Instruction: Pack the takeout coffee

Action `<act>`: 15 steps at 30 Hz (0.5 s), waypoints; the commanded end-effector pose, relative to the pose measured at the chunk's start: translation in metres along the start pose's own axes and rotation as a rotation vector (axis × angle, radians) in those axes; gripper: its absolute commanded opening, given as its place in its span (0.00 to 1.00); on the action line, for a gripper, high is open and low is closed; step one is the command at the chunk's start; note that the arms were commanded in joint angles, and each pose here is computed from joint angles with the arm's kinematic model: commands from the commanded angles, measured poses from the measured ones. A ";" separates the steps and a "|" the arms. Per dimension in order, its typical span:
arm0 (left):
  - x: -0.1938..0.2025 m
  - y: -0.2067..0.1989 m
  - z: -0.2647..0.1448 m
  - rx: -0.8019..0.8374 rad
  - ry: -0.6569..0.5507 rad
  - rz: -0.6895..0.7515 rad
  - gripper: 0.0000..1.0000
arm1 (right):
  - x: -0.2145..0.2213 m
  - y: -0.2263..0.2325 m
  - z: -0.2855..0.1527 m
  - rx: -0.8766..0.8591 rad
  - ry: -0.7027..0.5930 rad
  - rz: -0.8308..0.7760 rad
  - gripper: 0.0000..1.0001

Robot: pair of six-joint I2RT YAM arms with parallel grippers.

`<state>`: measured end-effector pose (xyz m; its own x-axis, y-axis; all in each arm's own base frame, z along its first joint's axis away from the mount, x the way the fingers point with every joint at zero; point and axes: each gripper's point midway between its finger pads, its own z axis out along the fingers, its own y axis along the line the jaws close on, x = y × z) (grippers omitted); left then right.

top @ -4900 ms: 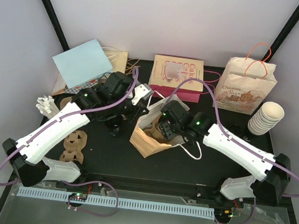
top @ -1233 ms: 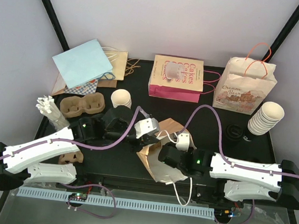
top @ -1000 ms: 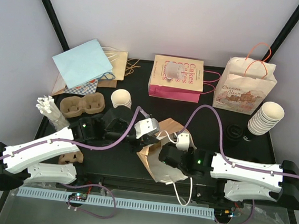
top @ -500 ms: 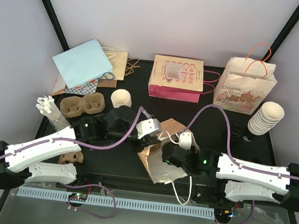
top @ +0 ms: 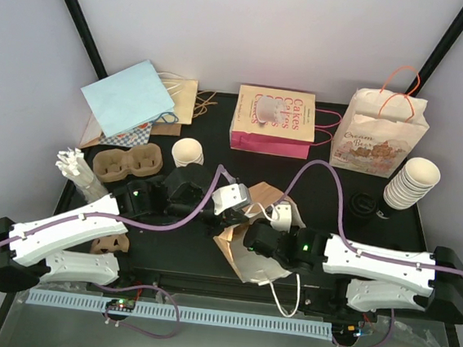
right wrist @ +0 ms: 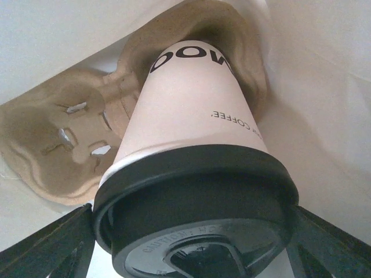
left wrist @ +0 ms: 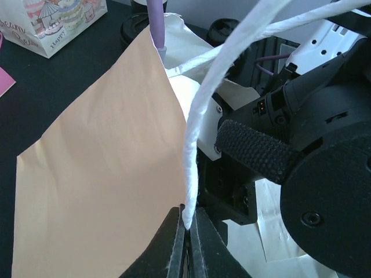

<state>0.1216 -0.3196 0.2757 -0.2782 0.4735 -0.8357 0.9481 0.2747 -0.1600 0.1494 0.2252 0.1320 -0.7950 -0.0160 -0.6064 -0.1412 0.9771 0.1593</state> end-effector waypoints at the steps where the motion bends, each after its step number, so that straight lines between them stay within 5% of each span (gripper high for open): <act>1: 0.002 -0.008 -0.001 0.035 0.030 -0.012 0.01 | -0.011 0.010 -0.003 -0.019 -0.025 0.016 0.91; 5: 0.003 -0.008 -0.001 0.037 0.033 -0.015 0.01 | -0.010 0.011 -0.002 -0.030 -0.026 0.016 1.00; 15: 0.005 -0.009 -0.001 0.045 0.041 -0.024 0.02 | -0.004 -0.002 0.012 0.103 -0.017 0.015 1.00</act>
<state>0.1208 -0.3186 0.2742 -0.2854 0.4792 -0.8300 0.9465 0.2769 -0.1656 0.1538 0.2301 0.1271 -0.7916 -0.0145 -0.6109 -0.1194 0.9841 0.1313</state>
